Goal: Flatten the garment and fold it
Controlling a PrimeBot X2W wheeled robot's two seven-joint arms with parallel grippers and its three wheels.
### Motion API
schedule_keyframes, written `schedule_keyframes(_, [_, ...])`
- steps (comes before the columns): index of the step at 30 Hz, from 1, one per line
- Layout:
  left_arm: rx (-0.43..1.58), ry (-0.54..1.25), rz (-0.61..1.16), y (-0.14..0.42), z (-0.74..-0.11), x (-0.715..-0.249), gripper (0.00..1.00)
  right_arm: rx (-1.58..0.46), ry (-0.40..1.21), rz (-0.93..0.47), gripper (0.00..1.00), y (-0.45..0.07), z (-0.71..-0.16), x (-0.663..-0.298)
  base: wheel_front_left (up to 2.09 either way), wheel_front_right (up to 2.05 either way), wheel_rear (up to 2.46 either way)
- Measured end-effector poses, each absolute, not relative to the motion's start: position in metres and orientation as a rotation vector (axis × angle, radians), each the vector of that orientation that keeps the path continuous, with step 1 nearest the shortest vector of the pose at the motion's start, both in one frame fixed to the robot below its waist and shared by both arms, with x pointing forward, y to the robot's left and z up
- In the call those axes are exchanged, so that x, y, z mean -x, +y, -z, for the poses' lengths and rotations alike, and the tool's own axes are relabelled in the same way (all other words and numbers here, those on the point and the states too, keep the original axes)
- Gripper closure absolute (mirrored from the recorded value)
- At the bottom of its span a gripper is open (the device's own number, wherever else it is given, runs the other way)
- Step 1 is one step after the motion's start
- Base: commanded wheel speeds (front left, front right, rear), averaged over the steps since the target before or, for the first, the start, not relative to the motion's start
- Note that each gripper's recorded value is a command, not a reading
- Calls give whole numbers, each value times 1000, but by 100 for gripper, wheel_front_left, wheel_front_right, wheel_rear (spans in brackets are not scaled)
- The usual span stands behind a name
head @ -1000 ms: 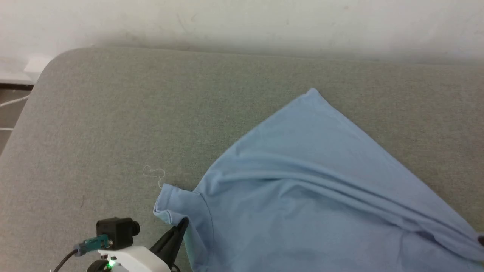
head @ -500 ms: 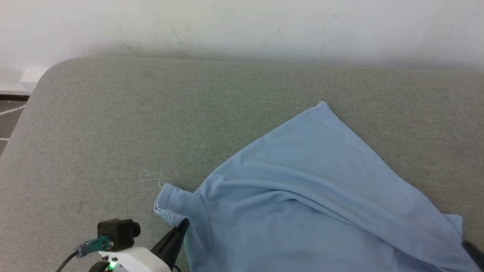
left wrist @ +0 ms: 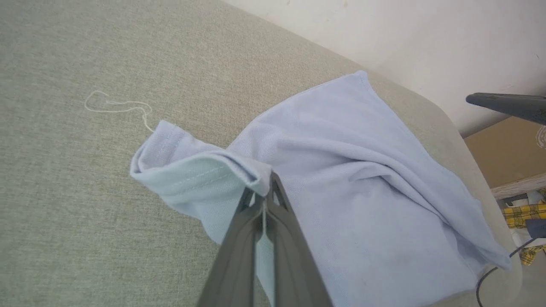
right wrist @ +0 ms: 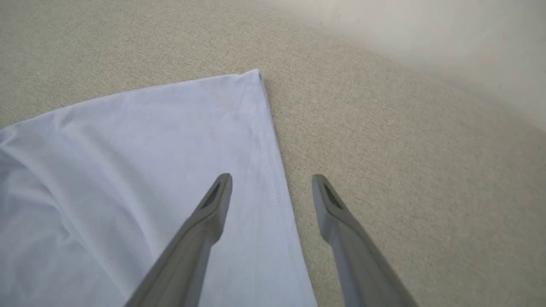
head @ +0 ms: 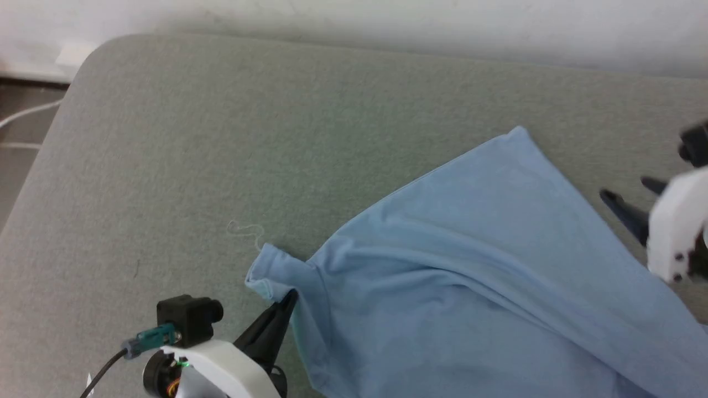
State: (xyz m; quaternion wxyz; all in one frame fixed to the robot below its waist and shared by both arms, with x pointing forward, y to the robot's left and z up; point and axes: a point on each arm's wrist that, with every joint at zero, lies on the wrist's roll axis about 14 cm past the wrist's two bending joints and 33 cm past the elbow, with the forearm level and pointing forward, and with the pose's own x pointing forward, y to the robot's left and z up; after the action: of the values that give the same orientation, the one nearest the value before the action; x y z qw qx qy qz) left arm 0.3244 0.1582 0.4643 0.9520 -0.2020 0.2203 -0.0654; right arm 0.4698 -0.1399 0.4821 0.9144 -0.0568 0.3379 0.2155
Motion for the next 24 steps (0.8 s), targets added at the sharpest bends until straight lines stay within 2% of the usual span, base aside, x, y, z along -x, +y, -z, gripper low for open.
schedule_keyframes(12, [442,409,93,158,-464,-342,100,245,810,-570,0,-67,-428,-553,0,0,0])
schedule_keyframes(19, [466,438,62,157,-451,-341,100,292,916,-594,0,-50,-379,-567,0,0,0])
schedule_keyframes(24, [472,456,34,160,-443,-339,100,325,930,-626,0,-39,-366,-575,0,0,0])
